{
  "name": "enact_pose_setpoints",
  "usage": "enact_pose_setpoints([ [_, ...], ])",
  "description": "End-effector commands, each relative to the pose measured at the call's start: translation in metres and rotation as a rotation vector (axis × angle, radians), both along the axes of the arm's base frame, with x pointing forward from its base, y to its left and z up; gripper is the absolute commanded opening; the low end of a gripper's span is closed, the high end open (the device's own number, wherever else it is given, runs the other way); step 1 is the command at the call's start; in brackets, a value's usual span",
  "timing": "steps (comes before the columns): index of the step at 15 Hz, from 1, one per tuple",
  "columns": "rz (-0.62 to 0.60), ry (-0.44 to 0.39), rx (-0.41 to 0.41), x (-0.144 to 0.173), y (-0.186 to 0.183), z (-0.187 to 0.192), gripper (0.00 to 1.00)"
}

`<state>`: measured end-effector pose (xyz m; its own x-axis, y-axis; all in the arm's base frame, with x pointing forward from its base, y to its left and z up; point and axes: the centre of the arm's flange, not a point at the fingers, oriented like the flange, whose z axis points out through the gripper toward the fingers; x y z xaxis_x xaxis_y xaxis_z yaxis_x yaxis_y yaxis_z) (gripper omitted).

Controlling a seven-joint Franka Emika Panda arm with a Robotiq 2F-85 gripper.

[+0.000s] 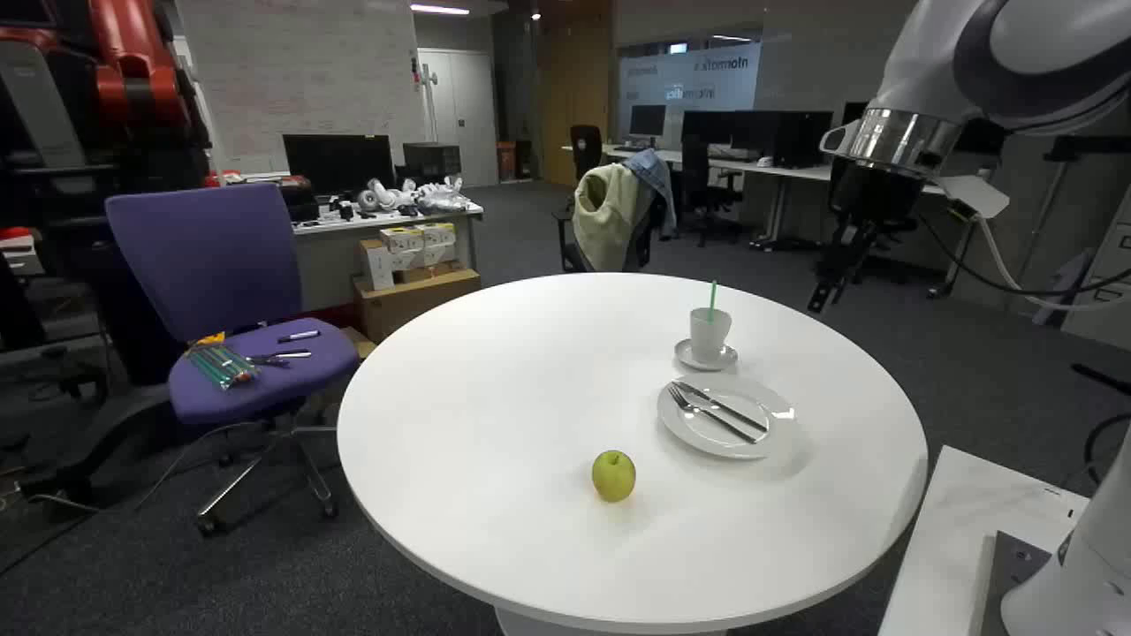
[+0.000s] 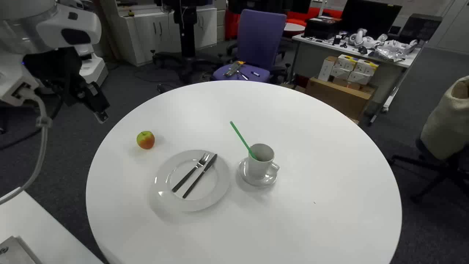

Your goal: Remove the white mug from the plate and put it on the table

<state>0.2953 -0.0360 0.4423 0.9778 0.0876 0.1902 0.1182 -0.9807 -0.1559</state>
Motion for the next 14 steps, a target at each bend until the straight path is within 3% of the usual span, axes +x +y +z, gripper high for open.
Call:
enact_pose_setpoints([
  [1, 0.000, 0.003, 0.000, 0.000, 0.000, -0.001, 1.00],
  [6, -0.038, -0.009, 0.001, 0.014, -0.010, 0.005, 1.00],
  [10, -0.280, -0.086, 0.006, 0.076, -0.049, 0.035, 1.00],
  [14, -0.507, -0.162, -0.017, 0.139, -0.083, 0.040, 1.00],
])
